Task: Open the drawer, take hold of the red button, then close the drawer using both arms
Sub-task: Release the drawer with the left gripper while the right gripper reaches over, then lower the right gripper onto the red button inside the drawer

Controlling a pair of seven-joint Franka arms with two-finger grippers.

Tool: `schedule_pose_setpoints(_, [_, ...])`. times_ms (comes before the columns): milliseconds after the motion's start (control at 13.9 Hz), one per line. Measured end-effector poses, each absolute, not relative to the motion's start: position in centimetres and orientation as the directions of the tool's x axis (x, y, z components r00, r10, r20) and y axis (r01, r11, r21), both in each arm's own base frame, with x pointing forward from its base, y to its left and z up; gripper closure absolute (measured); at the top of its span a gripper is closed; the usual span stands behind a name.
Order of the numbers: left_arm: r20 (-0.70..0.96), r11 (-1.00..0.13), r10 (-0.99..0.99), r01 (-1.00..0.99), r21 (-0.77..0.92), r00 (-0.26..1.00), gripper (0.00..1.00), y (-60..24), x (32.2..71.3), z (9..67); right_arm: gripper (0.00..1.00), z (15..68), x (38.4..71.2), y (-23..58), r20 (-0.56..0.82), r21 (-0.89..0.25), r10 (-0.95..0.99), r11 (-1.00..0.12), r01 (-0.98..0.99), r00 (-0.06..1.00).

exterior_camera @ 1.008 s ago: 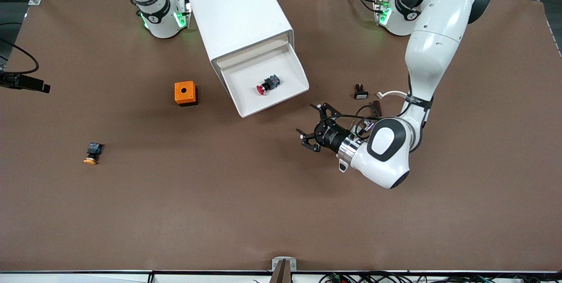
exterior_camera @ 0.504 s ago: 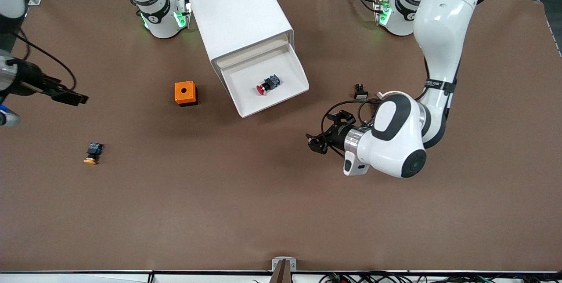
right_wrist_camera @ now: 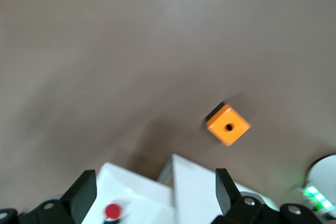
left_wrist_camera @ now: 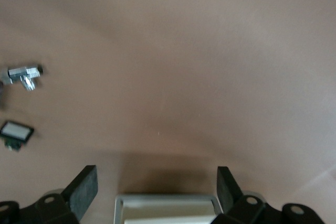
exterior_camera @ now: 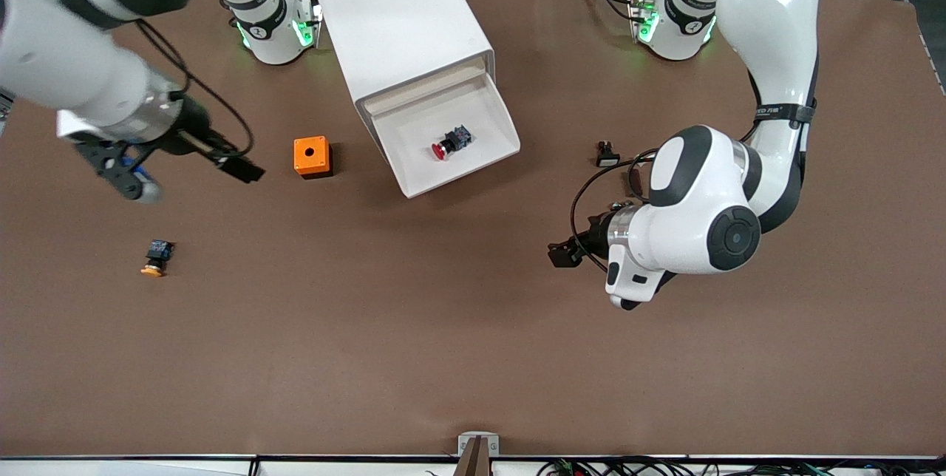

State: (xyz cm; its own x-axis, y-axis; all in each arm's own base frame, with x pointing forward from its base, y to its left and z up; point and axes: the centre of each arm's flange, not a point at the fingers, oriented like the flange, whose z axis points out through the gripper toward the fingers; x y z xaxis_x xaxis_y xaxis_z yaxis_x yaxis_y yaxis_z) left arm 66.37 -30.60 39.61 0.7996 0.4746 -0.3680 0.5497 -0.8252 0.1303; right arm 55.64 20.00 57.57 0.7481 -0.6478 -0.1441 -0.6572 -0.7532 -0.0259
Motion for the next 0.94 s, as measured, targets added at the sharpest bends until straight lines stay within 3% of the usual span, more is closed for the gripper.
schedule_pose_setpoints(432, [-0.214, -0.894, 0.408, 0.436, 0.104, 0.887, 0.00, -31.3, 66.1, 41.3, 0.00, 52.2, 50.6, 35.8, -0.090, -0.024, -0.736, -0.672, -0.740, 0.671])
schedule_pose_setpoints(936, [-0.050, -0.926, 0.359, 0.362, 0.106, 0.932, 0.00, -33.6, 66.2, 41.5, 0.00, 43.7, 47.7, 43.3, -0.052, 0.079, -0.710, -0.704, -0.706, 0.702])
